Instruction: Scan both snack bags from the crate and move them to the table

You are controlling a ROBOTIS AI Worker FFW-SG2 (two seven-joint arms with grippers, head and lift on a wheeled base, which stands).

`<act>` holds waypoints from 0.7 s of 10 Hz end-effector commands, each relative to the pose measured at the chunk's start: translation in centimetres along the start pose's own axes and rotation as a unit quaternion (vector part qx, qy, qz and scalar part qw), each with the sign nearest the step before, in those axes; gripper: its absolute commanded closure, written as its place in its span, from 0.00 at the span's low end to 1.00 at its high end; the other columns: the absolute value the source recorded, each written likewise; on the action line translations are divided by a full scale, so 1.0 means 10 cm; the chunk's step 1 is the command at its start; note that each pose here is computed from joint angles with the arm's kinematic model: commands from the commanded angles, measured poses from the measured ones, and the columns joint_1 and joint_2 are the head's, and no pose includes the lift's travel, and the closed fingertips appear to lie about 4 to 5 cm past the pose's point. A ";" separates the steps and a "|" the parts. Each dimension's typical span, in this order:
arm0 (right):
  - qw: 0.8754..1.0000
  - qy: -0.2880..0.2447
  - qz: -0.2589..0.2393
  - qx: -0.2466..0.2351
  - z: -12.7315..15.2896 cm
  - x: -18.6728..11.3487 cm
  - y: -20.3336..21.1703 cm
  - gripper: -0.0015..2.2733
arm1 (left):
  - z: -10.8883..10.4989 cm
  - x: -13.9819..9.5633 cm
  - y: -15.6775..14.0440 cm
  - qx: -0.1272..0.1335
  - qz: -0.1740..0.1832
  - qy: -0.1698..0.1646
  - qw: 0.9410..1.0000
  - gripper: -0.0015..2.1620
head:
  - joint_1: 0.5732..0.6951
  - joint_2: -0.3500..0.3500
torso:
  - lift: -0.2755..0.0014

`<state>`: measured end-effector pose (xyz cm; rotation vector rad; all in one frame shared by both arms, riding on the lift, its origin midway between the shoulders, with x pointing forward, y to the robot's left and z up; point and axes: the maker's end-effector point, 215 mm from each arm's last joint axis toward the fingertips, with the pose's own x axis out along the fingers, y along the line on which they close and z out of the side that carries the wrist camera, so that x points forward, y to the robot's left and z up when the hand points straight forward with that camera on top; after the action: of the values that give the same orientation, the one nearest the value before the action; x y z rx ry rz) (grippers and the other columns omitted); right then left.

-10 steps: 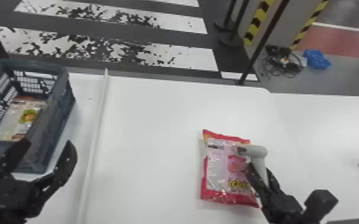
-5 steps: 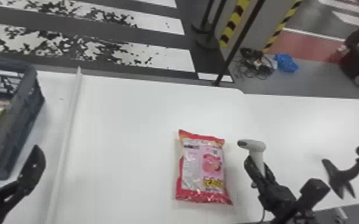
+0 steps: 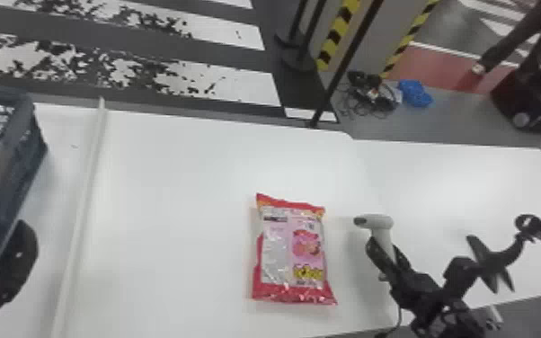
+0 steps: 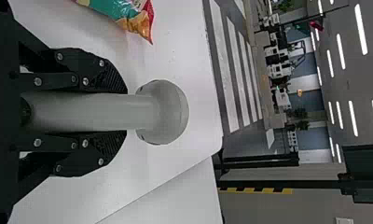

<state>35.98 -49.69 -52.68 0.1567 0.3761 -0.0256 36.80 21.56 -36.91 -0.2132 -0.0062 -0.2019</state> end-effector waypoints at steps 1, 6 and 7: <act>1.000 0.013 -0.001 -0.024 -0.09 0.04 -0.09 0.99 | 0.00 0.00 0.01 0.000 0.000 0.000 1.000 0.03 | 1.00 0.00 | 0.68; 0.999 0.018 -0.004 -0.050 -0.17 0.13 -0.17 0.40 | 0.00 0.02 0.03 0.001 0.002 -0.001 1.000 0.03 | 1.00 0.00 | 0.68; 0.998 0.011 -0.004 -0.054 -0.12 0.12 -0.17 0.02 | 0.00 0.04 0.04 0.002 0.002 -0.001 1.000 0.03 | 1.00 0.00 | 0.68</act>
<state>36.54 -51.18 -54.73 0.0517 0.4055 -0.0118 37.13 21.84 -37.04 -0.2105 -0.0068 -0.1976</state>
